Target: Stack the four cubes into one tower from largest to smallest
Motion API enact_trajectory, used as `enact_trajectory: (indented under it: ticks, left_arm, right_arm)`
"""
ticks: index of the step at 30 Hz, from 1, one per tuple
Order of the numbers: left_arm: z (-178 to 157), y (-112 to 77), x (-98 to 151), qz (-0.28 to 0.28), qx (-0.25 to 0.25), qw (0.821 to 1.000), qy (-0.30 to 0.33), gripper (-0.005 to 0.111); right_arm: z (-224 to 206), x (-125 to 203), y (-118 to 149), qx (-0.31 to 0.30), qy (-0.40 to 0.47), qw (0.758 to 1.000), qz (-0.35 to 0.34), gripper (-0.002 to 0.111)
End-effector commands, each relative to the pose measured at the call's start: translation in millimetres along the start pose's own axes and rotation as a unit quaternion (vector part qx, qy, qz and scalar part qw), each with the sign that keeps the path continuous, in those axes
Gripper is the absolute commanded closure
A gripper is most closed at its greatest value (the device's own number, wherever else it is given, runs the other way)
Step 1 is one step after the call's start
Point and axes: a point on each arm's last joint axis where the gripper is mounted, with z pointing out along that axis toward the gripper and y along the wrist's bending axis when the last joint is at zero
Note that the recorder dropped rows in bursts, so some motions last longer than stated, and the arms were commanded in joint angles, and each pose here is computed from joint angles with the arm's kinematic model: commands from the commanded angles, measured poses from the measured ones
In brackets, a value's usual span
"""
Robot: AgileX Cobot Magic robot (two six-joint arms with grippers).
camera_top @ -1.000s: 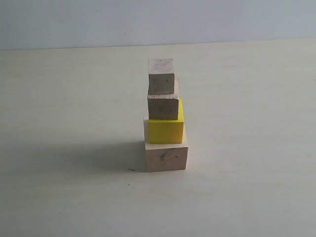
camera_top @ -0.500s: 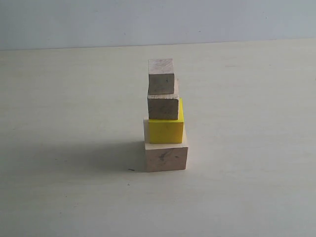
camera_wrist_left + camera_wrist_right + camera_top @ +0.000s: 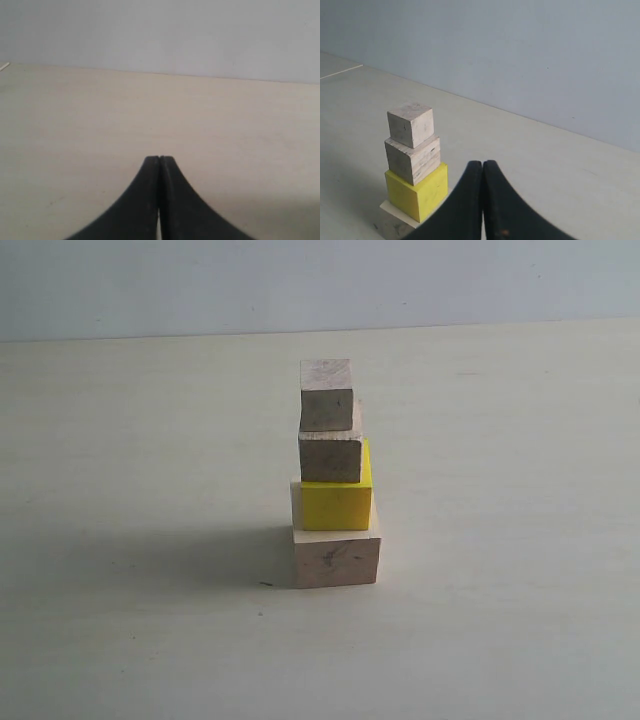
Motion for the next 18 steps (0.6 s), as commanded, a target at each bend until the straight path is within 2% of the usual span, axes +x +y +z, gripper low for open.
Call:
enact_trajectory:
  ticks: [1, 18]
  left_arm:
    - [-0.2, 0.6, 4.8, -0.01, -0.004, 1.0, 0.02, 0.107]
    - [-0.2, -0.1, 4.9, -0.019, 0.0, 1.0, 0.021, 0.107]
  right_arm:
    - [-0.1, 0.5, 0.2, -0.001, -0.005, 1.0, 0.0, 0.108]
    - [-0.1, 0.5, 0.2, -0.001, -0.005, 1.0, 0.0, 0.108]
